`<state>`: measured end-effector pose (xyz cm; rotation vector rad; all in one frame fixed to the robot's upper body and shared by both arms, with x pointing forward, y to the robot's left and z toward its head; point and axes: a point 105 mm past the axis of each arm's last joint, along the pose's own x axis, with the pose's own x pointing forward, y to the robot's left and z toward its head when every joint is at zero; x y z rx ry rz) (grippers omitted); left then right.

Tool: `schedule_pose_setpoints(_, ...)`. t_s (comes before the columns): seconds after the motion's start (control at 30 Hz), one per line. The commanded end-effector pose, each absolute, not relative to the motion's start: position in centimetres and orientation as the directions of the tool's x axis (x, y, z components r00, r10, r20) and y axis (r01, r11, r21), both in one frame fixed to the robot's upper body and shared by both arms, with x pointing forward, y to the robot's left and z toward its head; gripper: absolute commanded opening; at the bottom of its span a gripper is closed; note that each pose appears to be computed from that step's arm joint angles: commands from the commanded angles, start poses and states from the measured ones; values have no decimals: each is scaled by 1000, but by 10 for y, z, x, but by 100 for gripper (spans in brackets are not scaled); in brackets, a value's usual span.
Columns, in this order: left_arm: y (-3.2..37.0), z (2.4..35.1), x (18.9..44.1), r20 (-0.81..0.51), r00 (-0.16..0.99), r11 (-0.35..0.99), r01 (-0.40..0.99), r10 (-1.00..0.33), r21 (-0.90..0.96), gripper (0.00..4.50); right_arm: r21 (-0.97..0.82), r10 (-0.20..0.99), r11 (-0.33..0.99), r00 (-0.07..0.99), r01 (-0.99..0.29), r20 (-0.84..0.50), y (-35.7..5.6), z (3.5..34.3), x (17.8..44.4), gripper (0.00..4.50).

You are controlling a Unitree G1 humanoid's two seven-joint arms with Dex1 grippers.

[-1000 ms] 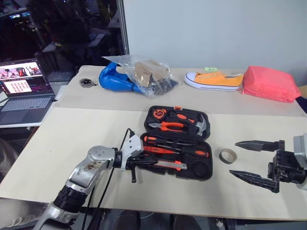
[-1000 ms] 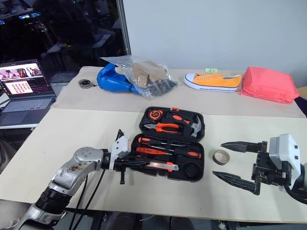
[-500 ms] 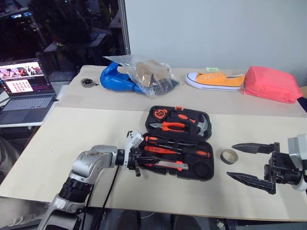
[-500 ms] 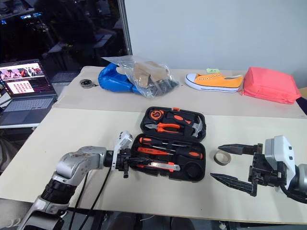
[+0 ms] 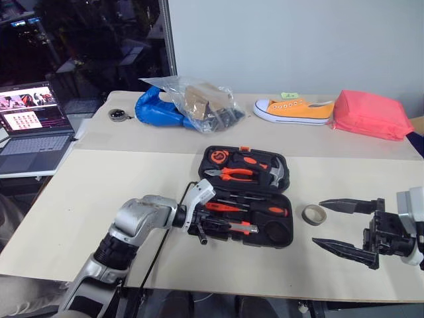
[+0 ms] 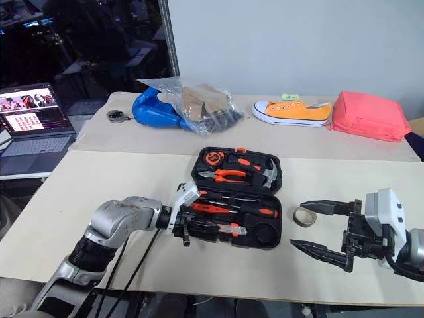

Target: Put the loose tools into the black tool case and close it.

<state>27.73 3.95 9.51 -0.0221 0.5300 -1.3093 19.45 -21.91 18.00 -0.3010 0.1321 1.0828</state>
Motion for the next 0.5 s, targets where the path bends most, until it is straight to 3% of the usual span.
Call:
schedule_pose_setpoints(0.03,45,144,283,-151,248,267,956,-957,-120,6,-217,858,418,462,-882,-226,-216,187,191,450)
schedule_pose_setpoints(0.17,56,143,289,-145,315,326,944,-938,-56,6,-220,859,418,463,-881,-220,-216,187,192,450)
schedule_pose_setpoints(0.5,67,90,290,-347,349,351,934,-871,60,6,-221,859,417,461,-882,-222,-216,186,193,450)
